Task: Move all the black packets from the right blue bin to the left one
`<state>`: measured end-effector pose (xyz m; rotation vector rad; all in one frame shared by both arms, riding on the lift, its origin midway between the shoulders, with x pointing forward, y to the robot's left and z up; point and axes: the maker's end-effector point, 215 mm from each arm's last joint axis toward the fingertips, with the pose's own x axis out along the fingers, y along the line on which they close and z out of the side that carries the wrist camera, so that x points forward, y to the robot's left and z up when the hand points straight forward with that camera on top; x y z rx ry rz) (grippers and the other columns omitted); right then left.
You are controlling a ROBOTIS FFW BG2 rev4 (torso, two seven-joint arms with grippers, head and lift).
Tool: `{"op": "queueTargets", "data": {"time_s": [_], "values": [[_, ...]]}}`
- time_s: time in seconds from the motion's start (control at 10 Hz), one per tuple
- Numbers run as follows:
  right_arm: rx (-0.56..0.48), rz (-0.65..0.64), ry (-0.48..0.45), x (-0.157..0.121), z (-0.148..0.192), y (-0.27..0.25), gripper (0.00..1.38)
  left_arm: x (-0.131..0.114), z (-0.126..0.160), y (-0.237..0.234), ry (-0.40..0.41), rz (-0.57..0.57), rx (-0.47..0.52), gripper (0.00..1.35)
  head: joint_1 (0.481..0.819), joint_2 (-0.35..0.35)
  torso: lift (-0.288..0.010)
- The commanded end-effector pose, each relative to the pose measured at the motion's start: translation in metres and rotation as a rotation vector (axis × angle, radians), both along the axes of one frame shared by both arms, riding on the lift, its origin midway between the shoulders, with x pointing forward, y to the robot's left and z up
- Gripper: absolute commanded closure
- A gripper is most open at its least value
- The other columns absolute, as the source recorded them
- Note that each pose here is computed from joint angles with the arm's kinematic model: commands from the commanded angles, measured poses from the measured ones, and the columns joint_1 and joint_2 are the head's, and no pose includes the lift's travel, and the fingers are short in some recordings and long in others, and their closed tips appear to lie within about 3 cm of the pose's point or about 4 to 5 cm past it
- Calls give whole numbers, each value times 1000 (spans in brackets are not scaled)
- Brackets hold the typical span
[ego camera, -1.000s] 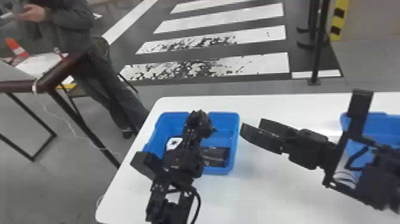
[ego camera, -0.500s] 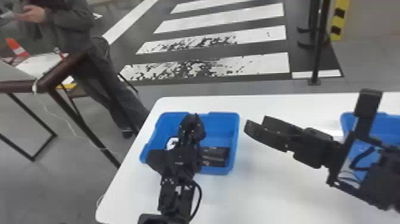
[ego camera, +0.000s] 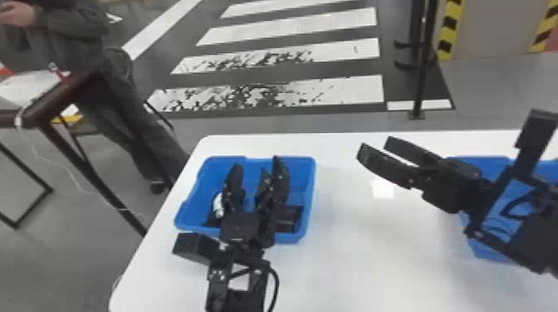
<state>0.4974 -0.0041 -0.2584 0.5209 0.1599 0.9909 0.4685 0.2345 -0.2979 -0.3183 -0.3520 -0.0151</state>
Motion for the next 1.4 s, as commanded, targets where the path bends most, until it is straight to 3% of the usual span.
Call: {"op": "queueTargets", "data": {"time_s": [0.0,0.2,0.4,0.6,0.8,1.1,1.3], "values": [[-145,-124,-65,21,2,-43,87,-28,17,7,-31,20,-51,78,695,269,-140],[-438,-433,-69,52,-16,-154,96,-62,29,10,-34,30,-120,98,695,203,-140],[-556,-564,76,69,-59,-232,94,-62,22,11,-5,6,-146,93,695,99,-140],[-658,-611,225,74,-102,-283,93,-63,22,1,10,-31,-150,98,695,0,-140],[-745,-610,361,60,-150,-308,93,-75,19,-13,48,-70,-172,98,695,-59,-140],[-821,-618,491,38,-200,-333,91,-76,19,-16,57,-84,-172,98,695,-124,-140],[-851,-642,525,34,-212,-345,91,-75,17,-21,64,-103,-169,99,695,-144,-140]]}}
